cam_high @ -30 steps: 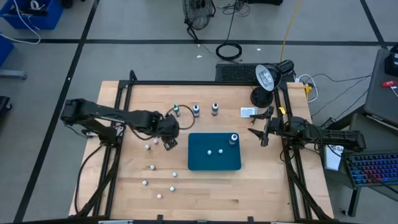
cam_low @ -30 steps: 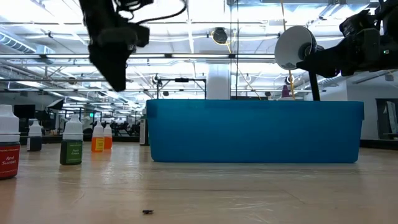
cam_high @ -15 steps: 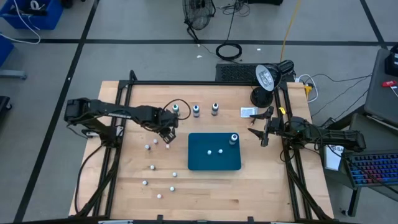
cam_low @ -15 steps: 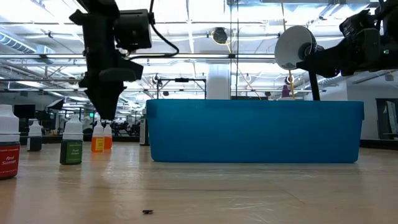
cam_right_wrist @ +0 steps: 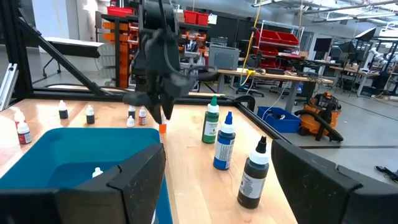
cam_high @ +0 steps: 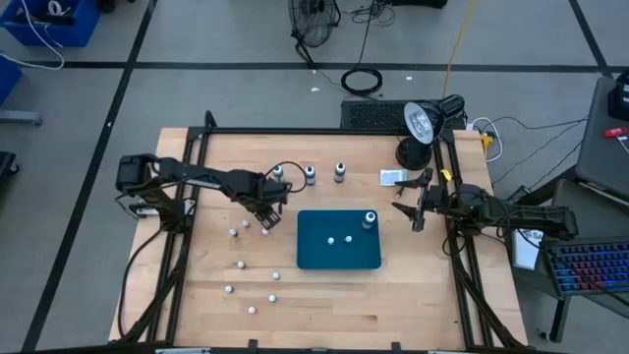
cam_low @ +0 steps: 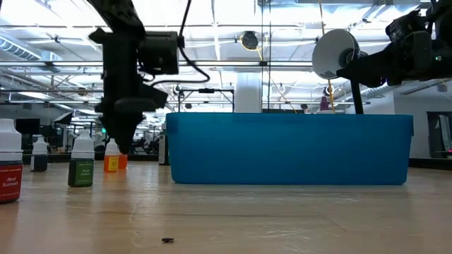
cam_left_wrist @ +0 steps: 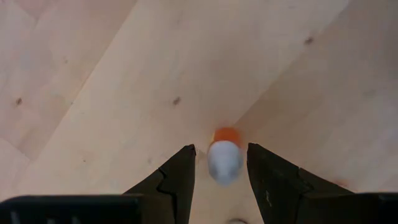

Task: Pick & Place food coloring
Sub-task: Put the top small orange food coloring bottle into the blue bin

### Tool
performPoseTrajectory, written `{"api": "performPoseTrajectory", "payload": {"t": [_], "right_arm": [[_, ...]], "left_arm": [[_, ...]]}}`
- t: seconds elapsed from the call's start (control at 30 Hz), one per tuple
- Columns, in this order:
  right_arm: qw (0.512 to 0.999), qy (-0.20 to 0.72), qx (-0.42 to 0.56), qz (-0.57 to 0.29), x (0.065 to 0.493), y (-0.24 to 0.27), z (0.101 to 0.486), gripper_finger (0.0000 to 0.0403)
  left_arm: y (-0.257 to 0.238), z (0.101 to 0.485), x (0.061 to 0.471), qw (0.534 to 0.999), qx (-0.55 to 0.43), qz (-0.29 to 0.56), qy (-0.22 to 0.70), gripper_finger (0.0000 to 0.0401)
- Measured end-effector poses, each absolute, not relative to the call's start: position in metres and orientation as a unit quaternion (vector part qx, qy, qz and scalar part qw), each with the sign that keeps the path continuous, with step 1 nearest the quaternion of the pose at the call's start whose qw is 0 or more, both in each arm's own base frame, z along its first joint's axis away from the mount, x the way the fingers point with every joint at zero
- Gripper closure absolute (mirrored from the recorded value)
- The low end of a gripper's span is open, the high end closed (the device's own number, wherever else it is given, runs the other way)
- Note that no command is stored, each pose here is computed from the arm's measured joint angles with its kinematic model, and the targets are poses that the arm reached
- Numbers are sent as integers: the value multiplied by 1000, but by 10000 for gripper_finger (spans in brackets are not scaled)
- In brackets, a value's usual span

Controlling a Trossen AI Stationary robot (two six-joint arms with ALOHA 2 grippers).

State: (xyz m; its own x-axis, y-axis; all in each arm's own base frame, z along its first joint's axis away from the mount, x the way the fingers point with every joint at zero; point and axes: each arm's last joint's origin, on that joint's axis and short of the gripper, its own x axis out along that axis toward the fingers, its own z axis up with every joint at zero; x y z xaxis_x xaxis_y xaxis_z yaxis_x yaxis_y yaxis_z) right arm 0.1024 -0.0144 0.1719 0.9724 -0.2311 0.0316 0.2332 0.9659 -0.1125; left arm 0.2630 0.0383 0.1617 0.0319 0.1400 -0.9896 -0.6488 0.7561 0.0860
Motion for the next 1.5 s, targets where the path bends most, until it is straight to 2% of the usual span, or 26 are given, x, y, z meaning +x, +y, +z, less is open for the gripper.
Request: {"api": "performPoseTrajectory", "payload": {"t": [0.17, 0.53, 0.63, 0.77, 0.9, 1.07, 1.3, 1.4, 1.5], "right_arm": [[991, -11, -58, -117, 102, -14, 172, 124], [991, -11, -58, -117, 102, -14, 172, 124], [991, -11, -58, -117, 102, -14, 172, 124], [991, -11, -58, -117, 102, -14, 172, 124], [991, -11, -58, -117, 102, -14, 172, 124], [991, -11, -58, -117, 102, -14, 172, 124], [991, -11, -58, -117, 102, -14, 172, 124], [991, -11, -58, -117, 102, -14, 172, 124], [991, -11, -58, -117, 102, -14, 172, 124]], "left_arm": [[40, 152, 265, 679, -194, 282, 650, 251], [40, 152, 267, 689, -180, 264, 651, 254], [40, 152, 266, 687, -180, 263, 653, 279], [40, 152, 267, 690, -173, 253, 655, 333], [40, 156, 270, 697, -166, 245, 653, 333], [25, 193, 288, 735, -143, 202, 631, 333], [-15, 280, 331, 822, -62, 133, 551, 333], [-32, 296, 352, 833, -16, 113, 541, 333], [-44, 291, 377, 828, 17, 99, 552, 333]]}}
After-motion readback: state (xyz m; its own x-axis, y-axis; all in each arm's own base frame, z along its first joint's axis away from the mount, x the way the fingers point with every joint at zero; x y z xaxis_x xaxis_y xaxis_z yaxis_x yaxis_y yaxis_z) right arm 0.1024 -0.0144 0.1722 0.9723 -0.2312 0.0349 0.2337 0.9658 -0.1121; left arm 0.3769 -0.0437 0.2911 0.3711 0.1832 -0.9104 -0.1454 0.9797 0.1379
